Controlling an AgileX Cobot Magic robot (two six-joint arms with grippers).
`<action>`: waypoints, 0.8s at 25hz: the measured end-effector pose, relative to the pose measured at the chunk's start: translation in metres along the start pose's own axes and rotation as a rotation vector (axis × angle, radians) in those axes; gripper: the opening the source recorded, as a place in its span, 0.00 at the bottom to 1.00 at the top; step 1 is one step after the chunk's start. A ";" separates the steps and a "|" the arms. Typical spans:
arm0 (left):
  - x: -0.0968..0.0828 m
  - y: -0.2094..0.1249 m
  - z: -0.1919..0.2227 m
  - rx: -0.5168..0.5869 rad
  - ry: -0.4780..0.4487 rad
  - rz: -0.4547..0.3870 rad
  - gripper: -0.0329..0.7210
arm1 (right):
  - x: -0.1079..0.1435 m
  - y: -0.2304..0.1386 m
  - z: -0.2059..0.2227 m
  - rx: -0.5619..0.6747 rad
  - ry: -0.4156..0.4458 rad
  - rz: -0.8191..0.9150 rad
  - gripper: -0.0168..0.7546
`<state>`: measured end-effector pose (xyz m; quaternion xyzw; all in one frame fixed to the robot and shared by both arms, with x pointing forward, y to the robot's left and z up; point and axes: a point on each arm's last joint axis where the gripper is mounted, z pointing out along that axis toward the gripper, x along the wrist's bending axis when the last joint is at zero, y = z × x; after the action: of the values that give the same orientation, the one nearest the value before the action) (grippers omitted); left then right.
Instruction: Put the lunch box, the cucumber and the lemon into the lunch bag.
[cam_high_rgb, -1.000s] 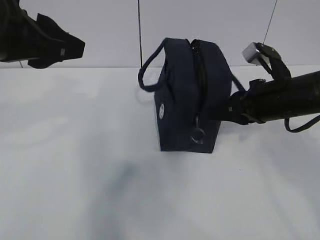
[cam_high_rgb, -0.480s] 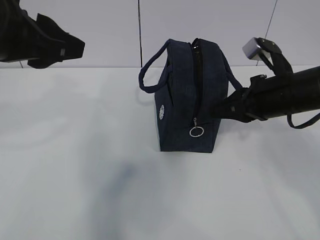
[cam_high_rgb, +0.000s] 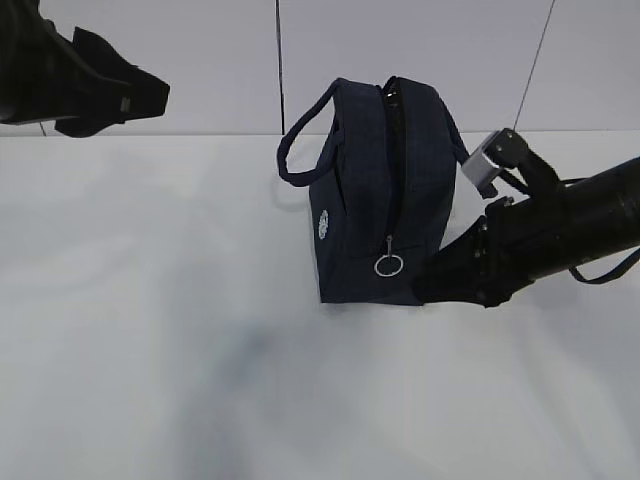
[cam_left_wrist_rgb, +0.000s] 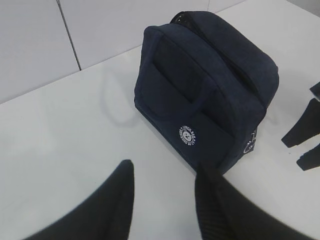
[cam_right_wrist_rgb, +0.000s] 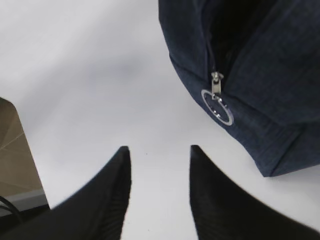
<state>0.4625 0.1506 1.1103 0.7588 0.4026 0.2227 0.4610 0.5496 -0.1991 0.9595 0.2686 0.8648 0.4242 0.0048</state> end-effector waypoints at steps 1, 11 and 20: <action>0.000 0.000 0.000 0.000 0.000 0.000 0.43 | -0.002 -0.004 0.004 0.007 0.009 0.000 0.51; 0.000 0.000 0.000 0.000 0.000 0.000 0.43 | -0.008 0.001 0.010 -0.097 -0.009 0.017 0.56; 0.001 0.000 0.000 0.001 0.006 0.019 0.43 | 0.004 0.009 0.004 -0.169 0.175 0.212 0.57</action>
<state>0.4628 0.1511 1.1102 0.7621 0.3970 0.2292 0.4573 0.5514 -0.1898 0.9642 0.3191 0.7899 0.5154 -0.0928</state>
